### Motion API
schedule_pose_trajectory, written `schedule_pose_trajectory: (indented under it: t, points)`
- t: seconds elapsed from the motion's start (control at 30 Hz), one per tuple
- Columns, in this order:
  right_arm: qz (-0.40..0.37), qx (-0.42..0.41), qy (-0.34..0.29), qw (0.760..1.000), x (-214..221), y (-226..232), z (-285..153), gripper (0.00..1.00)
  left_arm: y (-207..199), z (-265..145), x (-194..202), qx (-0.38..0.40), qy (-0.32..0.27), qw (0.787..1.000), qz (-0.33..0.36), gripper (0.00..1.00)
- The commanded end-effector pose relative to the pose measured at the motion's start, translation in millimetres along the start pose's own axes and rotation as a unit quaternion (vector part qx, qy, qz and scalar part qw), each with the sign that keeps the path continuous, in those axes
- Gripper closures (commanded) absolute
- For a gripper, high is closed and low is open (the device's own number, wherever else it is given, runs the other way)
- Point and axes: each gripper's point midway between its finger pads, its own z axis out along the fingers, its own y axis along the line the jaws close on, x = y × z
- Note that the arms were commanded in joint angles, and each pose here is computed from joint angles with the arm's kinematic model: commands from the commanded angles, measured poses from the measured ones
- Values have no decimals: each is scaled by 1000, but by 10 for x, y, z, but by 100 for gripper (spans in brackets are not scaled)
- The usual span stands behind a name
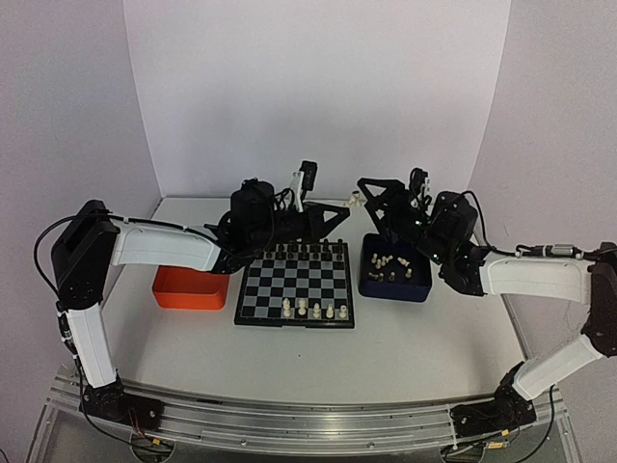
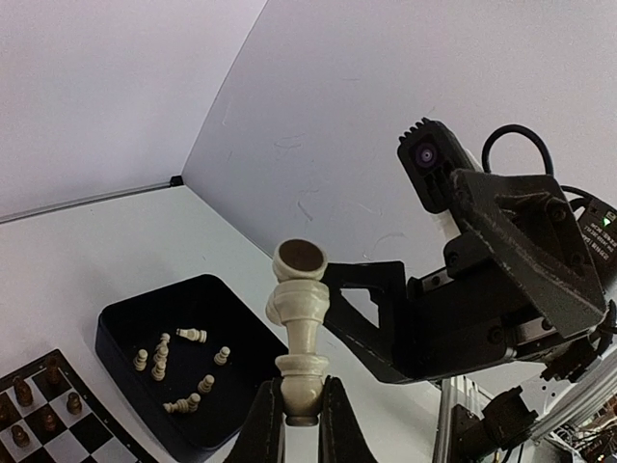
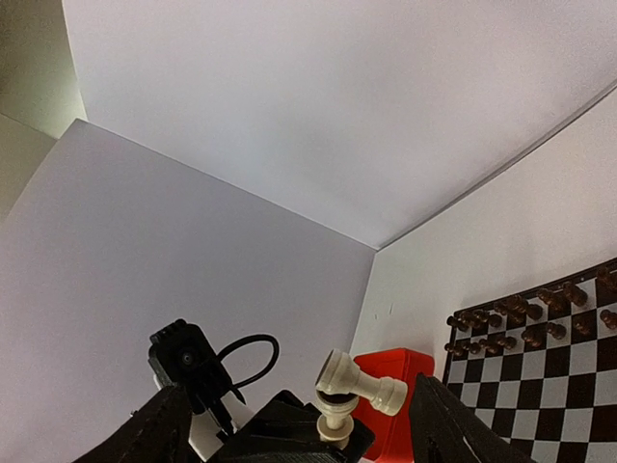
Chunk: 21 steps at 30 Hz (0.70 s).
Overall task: Set up the chess pieces on the board
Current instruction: Place the chess piece in the storage box.
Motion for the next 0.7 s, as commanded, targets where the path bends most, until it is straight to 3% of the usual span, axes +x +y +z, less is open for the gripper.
schedule_pose_trajectory:
  t: [0.0, 0.1, 0.2, 0.3, 0.5, 0.67]
  points:
    - [-102, -39, 17, 994, -125, 203, -119, 26, -265, 61, -190, 44, 15, 999, 21, 100]
    - [-210, -68, 123, 968, -46, 277, -317, 25, -301, 16, -108, 44, 55, 997, 30, 100]
    - [-307, -11, 243, 920, 164, 129, -627, 26, -346, -82, 31, 52, 106, 992, 38, 100]
    - [-390, -17, 286, 875, 264, 25, -862, 26, -449, -190, 135, 81, 145, 985, 37, 100]
    - [-423, -94, 357, 827, 518, 60, -1185, 21, -723, -444, 166, 139, 173, 974, 52, 100]
    - [-364, -170, 403, 822, 697, 248, -1209, 24, -943, -599, 152, 191, 182, 962, 64, 100]
